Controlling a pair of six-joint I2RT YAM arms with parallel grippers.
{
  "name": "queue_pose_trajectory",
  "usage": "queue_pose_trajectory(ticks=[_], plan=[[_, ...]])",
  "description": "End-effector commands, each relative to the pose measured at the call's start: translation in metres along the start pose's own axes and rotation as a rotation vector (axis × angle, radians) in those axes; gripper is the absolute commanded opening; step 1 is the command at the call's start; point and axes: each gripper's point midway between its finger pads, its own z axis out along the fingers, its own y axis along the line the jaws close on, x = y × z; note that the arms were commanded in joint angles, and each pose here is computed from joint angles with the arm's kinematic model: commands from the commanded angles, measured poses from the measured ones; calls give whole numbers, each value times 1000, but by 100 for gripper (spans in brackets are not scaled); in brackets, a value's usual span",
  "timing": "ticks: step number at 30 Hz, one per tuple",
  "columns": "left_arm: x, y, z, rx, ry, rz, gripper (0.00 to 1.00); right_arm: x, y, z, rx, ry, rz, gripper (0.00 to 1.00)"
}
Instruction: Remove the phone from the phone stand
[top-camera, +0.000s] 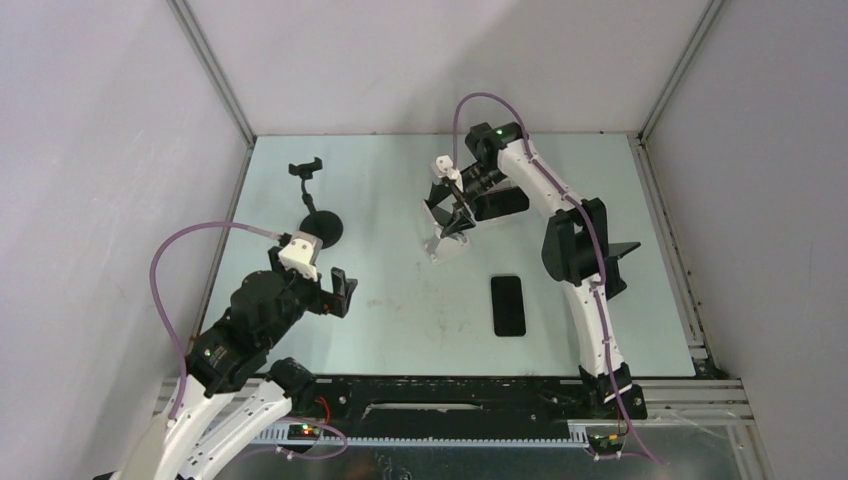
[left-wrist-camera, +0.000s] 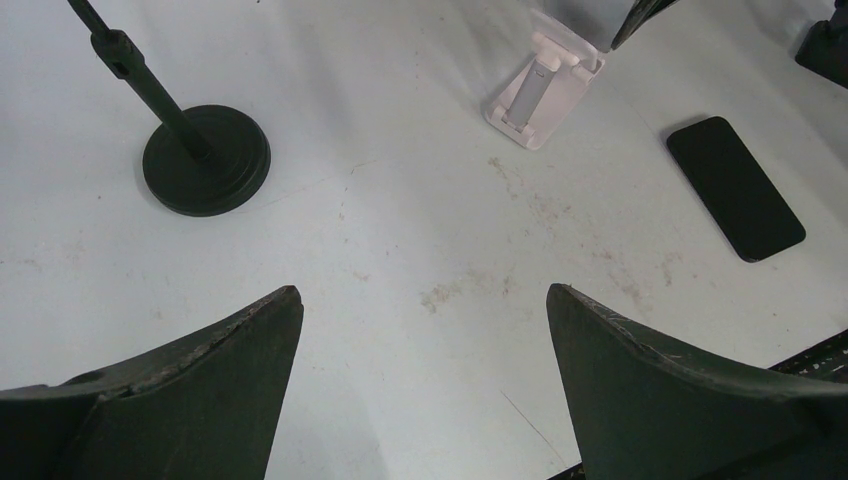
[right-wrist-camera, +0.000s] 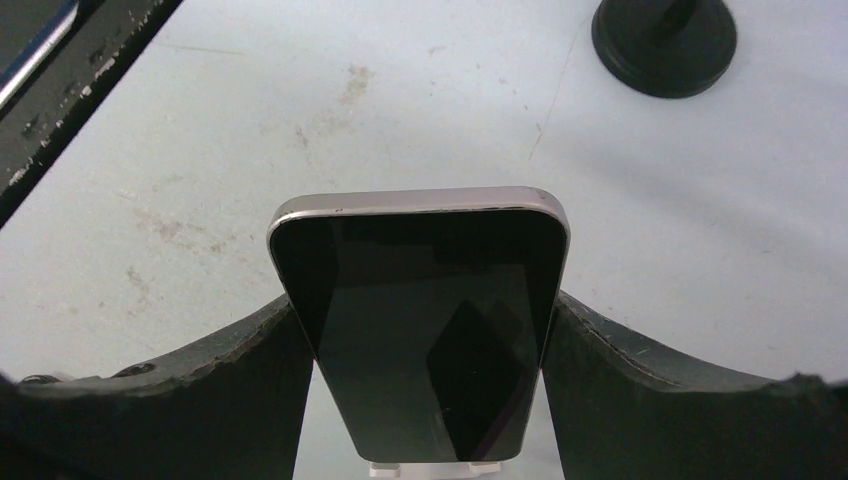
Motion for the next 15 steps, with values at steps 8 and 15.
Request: queue_pose_trajectory(ticks=[8,15], plan=[[-6,0,0,5,-34,12,100,-101,12,-32,73,-154,-130,35],[-7,-1,-1,8,-42,10,100,-127,25,-41,153,-237,-9,30]])
